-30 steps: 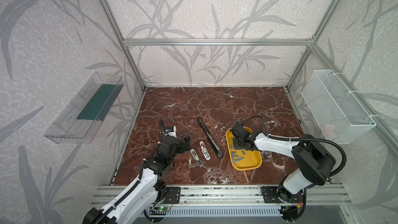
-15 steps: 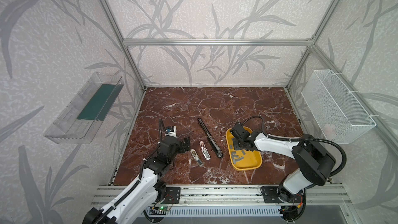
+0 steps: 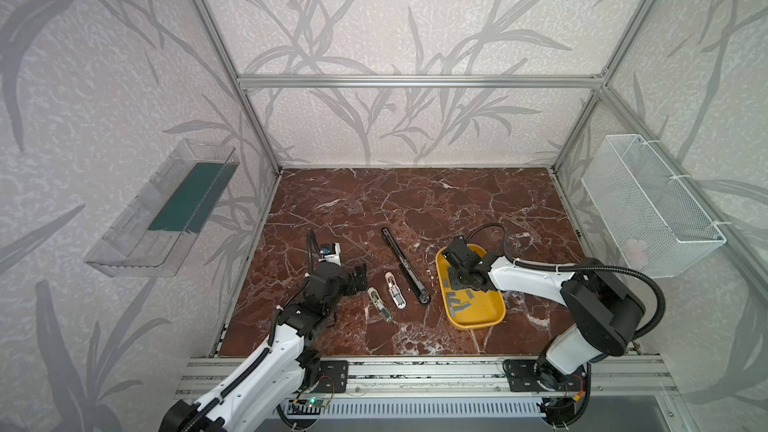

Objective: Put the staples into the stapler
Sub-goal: 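Lower the right gripper onto a grey staple strip and close on it, then carry the grey strip from the tray to the open staplers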

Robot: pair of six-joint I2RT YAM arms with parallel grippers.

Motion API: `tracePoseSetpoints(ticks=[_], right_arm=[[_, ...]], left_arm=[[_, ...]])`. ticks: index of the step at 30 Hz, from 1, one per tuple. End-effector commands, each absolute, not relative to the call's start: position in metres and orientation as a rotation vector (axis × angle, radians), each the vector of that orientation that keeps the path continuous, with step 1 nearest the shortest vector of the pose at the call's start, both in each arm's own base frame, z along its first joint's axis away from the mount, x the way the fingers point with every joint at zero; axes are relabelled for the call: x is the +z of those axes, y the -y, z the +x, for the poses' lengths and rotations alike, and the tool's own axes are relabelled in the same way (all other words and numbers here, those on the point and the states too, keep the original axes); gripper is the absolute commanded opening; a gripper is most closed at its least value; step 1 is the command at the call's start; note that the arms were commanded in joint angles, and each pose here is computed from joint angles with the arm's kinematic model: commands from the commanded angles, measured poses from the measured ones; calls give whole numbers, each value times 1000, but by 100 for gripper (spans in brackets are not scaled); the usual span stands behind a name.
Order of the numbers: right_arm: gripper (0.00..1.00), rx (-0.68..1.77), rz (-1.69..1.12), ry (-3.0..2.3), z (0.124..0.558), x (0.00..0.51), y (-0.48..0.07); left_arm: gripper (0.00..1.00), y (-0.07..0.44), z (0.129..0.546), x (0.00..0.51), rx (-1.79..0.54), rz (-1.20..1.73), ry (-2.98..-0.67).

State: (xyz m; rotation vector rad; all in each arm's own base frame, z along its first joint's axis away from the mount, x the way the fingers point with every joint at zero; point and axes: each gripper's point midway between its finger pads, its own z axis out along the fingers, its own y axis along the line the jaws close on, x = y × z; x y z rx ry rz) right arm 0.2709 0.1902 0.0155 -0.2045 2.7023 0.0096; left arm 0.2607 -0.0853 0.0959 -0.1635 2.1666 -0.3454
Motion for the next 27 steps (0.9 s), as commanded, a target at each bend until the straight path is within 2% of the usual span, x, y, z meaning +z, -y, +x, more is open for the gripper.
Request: tracePoseSetpoints(ticks=[1,8,15,22,27], right_arm=[[14,-64,-244,-2788,255,-7,-179],[14,-43,-220,-2759,255,11,-178],[12,3,-209,-2619,262,65,-188],[12,110,-318,-2342,254,146,-230],[13,223,-422,-2207,238,181,-273]], left_arm=[[99,86,266,107,-344,-161,-2136],[99,86,265,107,-349,-161,-2132],[99,86,264,110,-356,-164,-2118],[99,79,261,114,-342,-197,-2094],[99,73,258,118,-337,-227,-2070]])
